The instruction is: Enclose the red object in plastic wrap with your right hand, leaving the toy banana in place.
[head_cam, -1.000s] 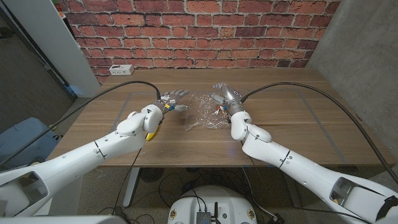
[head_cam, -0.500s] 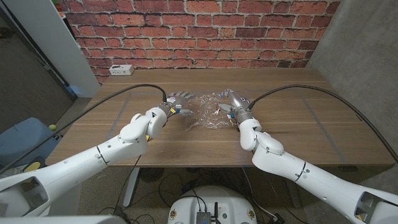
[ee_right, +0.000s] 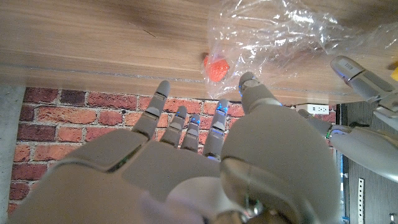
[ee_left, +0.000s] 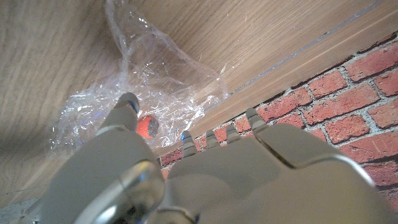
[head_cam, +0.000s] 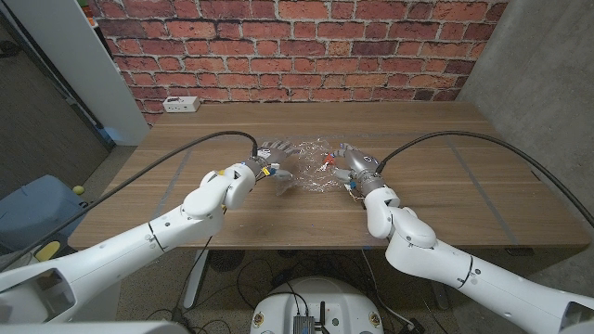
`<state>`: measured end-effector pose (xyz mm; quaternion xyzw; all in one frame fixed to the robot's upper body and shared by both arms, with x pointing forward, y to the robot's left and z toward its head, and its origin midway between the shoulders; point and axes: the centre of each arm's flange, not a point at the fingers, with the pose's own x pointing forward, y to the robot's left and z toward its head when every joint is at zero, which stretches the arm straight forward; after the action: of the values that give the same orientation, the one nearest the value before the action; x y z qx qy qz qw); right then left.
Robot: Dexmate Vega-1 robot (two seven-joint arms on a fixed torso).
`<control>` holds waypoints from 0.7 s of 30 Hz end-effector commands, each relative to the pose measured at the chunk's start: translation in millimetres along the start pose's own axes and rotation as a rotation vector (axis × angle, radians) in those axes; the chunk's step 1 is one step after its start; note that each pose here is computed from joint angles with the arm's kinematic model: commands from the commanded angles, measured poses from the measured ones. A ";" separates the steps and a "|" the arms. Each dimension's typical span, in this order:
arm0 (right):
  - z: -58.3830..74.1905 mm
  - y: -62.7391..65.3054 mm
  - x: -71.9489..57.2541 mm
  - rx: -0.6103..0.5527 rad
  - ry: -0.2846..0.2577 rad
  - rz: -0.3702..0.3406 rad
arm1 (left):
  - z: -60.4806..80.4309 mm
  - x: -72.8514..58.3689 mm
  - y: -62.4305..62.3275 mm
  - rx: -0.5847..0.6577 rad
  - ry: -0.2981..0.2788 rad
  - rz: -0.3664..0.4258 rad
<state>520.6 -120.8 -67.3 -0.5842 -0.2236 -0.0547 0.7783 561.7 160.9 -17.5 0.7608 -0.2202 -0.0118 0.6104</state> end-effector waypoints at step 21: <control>-10.5 22.3 -23.0 -0.187 0.055 0.182 | 42.1 6.8 -18.0 0.078 -0.102 -0.073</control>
<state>509.2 -126.6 -89.7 -0.6523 -0.1547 -0.0232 0.7417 560.5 133.7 -34.6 0.7847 -0.2224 -0.0537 0.5761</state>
